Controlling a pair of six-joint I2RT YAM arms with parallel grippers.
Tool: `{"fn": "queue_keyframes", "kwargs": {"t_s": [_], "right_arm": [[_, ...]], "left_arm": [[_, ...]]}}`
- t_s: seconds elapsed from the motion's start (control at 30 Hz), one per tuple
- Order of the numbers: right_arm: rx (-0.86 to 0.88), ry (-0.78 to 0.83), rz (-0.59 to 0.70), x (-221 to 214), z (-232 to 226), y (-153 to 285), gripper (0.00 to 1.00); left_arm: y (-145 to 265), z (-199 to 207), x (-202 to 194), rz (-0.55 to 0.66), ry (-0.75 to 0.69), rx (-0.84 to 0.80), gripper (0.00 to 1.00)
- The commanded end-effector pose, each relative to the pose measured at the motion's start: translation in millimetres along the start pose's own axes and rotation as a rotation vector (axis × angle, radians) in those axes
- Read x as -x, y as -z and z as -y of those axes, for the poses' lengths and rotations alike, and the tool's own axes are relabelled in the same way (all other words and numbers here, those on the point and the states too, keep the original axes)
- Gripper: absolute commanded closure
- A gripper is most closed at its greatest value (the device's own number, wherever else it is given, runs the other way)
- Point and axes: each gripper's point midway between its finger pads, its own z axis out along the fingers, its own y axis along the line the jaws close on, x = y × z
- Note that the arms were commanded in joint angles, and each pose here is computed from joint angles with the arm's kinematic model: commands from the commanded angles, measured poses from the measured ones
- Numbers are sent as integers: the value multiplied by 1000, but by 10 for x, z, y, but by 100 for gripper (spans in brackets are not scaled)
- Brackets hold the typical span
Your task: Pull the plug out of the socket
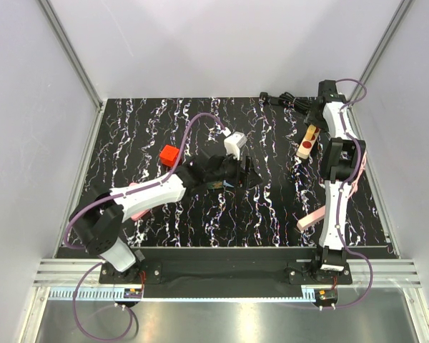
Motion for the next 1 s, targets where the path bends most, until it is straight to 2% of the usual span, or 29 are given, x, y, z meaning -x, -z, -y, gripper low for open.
{"fn": "queue_keyframes", "kwargs": {"t_s": [0.0, 0.03, 0.13, 0.23, 0.27, 0.4, 0.53, 0.7, 0.83, 0.93, 0.97], "right_arm": [[26, -11, -8, -11, -53, -12, 41], [27, -9, -18, -47, -52, -32, 41], [40, -17, -41, -115, -63, -6, 62], [64, -39, -76, -228, -91, 78, 76], [76, -46, -81, -253, -111, 112, 85], [135, -84, -69, -395, -229, 326, 89], [186, -126, -75, -707, -309, 566, 89], [188, -111, -93, -928, -300, 641, 87], [220, -72, -84, -961, -355, 785, 80], [257, -53, -91, -1018, -406, 877, 70], [262, -49, -98, -1046, -404, 885, 64]], "left_arm": [[-15, 119, 92, 22, -32, -39, 22], [-25, 120, 93, 20, -32, -39, 23], [-31, 150, 93, 18, -34, -43, 24], [-61, 153, 73, 13, -29, -42, 24], [-65, 170, 89, 16, -32, -45, 25], [-135, 131, 51, 6, -54, -28, 25], [-200, 11, 67, -2, -95, 28, 24], [-364, -130, 59, -16, -156, 81, 21], [-570, -188, 19, -28, -203, 106, 17], [-727, -175, 32, -23, -208, 96, 17], [-801, -179, 31, -24, -219, 95, 16]]}}
